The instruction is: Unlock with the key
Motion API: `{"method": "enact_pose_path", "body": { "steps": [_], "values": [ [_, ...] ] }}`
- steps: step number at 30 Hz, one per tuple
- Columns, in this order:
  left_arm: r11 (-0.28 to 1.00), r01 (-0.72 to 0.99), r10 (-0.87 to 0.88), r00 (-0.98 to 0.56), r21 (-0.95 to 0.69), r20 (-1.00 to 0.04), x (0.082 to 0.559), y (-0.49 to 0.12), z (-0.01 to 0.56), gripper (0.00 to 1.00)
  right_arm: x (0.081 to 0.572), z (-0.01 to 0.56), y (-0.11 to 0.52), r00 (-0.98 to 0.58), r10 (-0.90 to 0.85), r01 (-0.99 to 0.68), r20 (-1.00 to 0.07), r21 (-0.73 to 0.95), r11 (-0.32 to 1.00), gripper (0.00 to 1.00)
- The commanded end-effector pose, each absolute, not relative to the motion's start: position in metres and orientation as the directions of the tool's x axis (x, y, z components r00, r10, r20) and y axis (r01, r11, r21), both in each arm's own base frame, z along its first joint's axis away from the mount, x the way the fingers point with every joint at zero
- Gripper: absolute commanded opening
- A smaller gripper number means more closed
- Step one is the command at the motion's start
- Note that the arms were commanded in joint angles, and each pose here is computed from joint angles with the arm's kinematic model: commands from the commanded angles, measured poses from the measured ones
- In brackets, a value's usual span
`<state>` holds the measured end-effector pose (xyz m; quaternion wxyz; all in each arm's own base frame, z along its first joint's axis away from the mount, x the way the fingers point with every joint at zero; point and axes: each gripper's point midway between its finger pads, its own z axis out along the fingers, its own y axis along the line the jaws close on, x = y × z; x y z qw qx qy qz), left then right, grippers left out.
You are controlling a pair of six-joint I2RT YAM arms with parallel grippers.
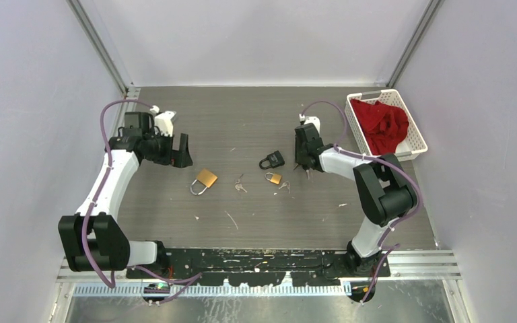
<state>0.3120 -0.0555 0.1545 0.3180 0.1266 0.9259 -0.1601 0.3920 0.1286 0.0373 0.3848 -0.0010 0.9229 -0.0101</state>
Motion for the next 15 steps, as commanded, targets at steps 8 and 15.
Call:
{"method": "enact_pose_path", "body": {
  "steps": [8,15],
  "values": [
    [0.891,0.408,0.188,-0.729,-0.198,-0.658,0.304,-0.058,0.177,0.97,0.396,0.040,0.132,-0.711,0.005,0.030,-0.703,-0.024,0.999,0.33],
    [0.874,0.430,0.173,-0.710,-0.226,-0.682,0.298,-0.067,0.189,0.95,0.388,0.042,0.136,-0.721,0.043,0.037,-0.692,0.024,0.999,0.06]
  ]
}}
